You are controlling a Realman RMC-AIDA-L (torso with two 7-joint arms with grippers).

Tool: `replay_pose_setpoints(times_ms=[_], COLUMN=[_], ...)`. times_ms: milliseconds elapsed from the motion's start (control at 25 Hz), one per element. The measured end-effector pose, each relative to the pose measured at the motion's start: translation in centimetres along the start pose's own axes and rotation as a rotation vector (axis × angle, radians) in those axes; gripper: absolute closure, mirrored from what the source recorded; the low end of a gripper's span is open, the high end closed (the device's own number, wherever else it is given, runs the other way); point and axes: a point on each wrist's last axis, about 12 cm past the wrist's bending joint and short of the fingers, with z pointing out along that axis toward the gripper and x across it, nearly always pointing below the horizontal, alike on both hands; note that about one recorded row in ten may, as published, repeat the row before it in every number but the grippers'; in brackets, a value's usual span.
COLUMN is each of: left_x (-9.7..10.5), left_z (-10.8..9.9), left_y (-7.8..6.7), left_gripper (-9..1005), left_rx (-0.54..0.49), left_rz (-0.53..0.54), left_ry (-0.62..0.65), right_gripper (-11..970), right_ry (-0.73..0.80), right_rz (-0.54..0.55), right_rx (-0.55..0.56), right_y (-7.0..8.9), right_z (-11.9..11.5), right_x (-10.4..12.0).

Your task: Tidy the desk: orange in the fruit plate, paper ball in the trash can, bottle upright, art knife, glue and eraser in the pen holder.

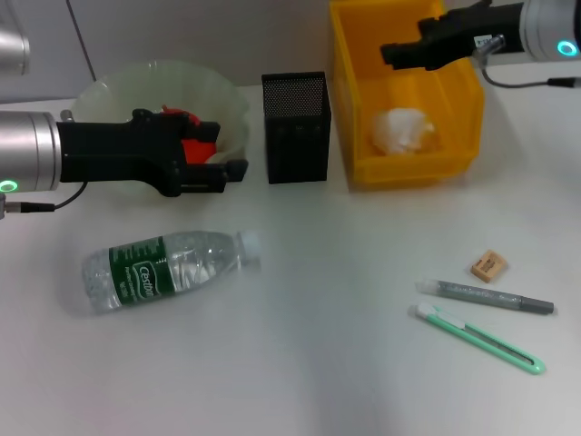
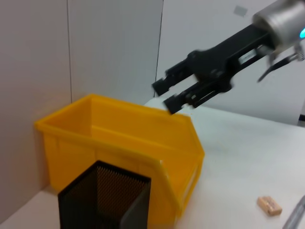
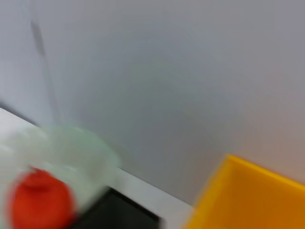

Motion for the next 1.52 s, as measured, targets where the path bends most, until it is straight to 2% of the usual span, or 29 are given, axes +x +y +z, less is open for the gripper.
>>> replay_pose_setpoints(times_ms=[160, 320, 560, 720, 840, 920, 1040, 1080, 1400, 1520], left_x=[0.1, 0.1, 0.5, 0.6, 0.6, 0.4, 0.1, -0.7, -2.5, -3.5], left_z=[-0.1, -0.1, -0.4, -0.6, -0.7, -0.3, -0.1, 0.5, 2.9, 4.7], left_y=[0.0, 0.0, 0.1, 0.3, 0.4, 0.1, -0.1, -0.5, -2.3, -3.4], left_gripper=[281, 281, 281, 282, 282, 282, 282, 282, 282, 282], left_rx=[-0.005, -0.008, -0.025, -0.038, -0.040, -0.018, -0.012, -0.006, 0.036, 0.064], left_rz=[0.004, 0.006, -0.005, -0.006, -0.006, 0.018, 0.025, 0.040, 0.095, 0.143], left_ry=[0.019, 0.035, 0.046, 0.049, 0.059, 0.144, 0.182, 0.257, 0.402, 0.474], right_gripper=[305, 305, 305, 305, 305, 305, 305, 305, 305, 305], right_ry=[-0.104, -0.194, -0.307, -0.354, -0.348, -0.343, -0.340, -0.340, -0.339, -0.340], right_rz=[0.014, 0.036, 0.038, 0.039, 0.061, 0.073, 0.081, 0.082, 0.075, 0.069], right_rx=[-0.130, -0.221, -0.357, -0.446, -0.484, -0.484, -0.478, -0.479, -0.479, -0.475], right_y=[0.4, 0.0, -0.3, -0.6, -0.8, -0.9, -1.1, -1.1, -1.3, -1.4], right_z=[-2.1, -4.8, -9.0, -10.9, -11.3, -11.4, -11.4, -11.4, -11.3, -11.3], right_x=[0.9, 2.6, 6.3, 8.7, 9.6, 10.0, 10.1, 10.1, 9.9, 9.9])
